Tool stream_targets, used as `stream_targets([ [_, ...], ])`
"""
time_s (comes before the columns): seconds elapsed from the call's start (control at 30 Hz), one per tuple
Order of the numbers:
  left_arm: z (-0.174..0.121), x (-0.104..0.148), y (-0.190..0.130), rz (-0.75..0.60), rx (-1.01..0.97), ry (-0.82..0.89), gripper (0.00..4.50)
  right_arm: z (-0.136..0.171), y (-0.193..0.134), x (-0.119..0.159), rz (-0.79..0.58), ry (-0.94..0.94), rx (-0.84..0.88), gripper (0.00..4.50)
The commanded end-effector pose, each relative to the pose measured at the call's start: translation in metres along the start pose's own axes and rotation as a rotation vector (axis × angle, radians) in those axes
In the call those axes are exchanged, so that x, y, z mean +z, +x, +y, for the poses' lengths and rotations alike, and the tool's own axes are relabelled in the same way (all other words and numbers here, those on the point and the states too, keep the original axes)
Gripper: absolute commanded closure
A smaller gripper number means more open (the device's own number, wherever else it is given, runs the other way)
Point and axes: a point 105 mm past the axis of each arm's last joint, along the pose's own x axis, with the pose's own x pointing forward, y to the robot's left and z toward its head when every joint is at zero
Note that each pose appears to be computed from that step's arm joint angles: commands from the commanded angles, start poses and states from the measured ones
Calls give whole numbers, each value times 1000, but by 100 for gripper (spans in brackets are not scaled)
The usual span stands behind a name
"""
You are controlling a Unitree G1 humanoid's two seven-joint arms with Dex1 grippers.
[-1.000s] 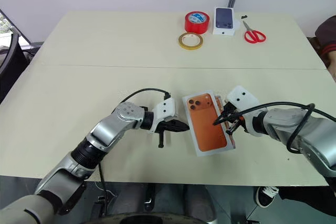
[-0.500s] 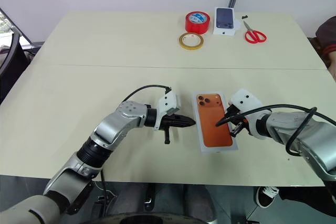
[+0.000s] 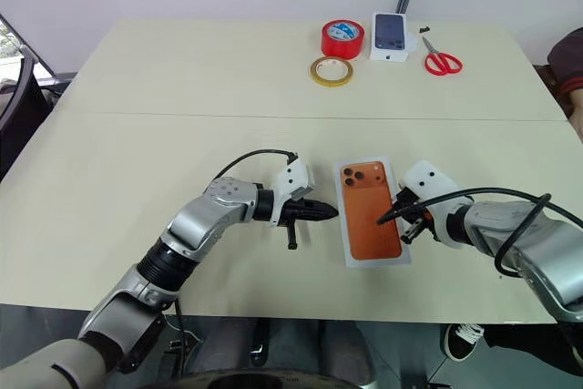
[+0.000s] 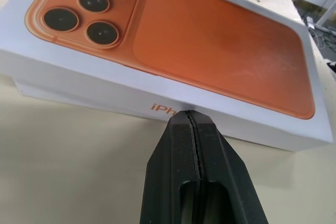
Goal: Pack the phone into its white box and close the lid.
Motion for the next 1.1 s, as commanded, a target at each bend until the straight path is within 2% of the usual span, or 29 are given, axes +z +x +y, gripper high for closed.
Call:
stream_targets([
  [0.03,2,11,0,-46,13,18,450,-8,-9,8,-36,-19,-47,445],
  [0.4,-3,25,5,-108,-13,-2,450,-11,-12,13,-55,-30,-56,445],
  [0.77,3,21,1,-108,31,-20,450,-17,-15,13,-56,-34,-84,445],
  [0.93,23,46,-18,-243,101,-104,450,-26,-36,22,-107,-79,-96,445],
  [1.1,29,62,-13,-256,122,-45,450,-7,-45,18,-123,-109,16,445],
])
